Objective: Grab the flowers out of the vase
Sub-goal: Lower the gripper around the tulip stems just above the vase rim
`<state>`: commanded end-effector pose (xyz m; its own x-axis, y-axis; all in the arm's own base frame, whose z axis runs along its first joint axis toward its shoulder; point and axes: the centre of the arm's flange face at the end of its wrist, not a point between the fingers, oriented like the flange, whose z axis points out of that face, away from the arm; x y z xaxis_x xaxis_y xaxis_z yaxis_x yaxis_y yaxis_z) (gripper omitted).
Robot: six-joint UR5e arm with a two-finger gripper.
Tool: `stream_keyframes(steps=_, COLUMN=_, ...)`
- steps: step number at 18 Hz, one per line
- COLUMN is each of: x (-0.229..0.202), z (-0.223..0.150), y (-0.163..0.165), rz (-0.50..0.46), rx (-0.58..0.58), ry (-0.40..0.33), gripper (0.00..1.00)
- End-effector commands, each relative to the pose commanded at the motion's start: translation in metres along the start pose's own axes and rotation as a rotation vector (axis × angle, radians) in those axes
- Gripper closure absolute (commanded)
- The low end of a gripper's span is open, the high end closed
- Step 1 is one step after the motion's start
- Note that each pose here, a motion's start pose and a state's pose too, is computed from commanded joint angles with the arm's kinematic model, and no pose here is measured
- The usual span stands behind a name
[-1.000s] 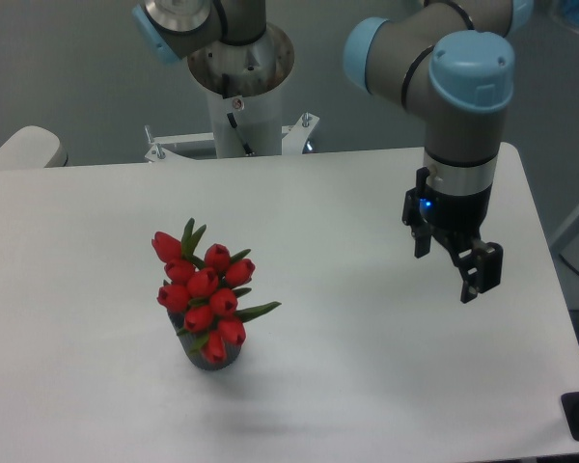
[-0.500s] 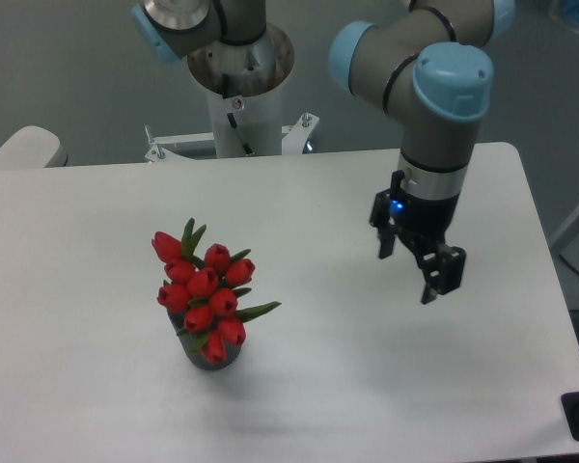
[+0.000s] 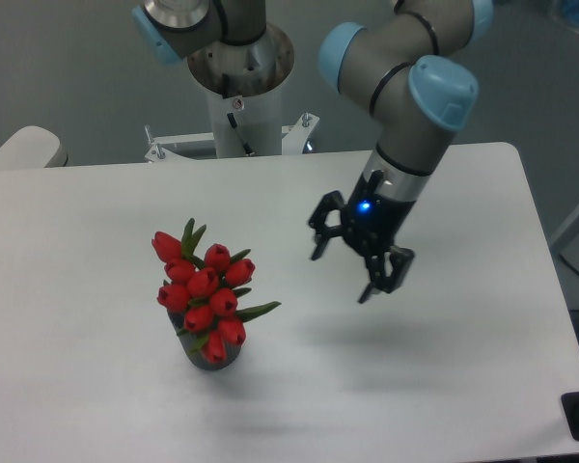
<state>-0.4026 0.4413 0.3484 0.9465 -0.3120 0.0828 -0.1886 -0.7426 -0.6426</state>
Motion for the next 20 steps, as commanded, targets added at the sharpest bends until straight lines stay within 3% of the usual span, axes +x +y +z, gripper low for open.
stream_keyframes(steps=5, x=0.012, z=0.015, y=0.004, rz=-0.045, rx=0.19, ry=0.066, gripper=0.0)
stream_keyframes(steps=10, x=0.03, z=0.033, y=0.007, rz=-0.053, rx=0.297, ry=0.103, gripper=0.0)
stream_keyframes(steps=14, x=0.039, z=0.044, y=0.001, rz=-0.029, rx=0.308, ry=0.117, gripper=0.0)
stream_keyframes(steps=20, x=0.054, z=0.068, y=-0.02, rz=0.079, rx=0.318, ry=0.108, gripper=0.0)
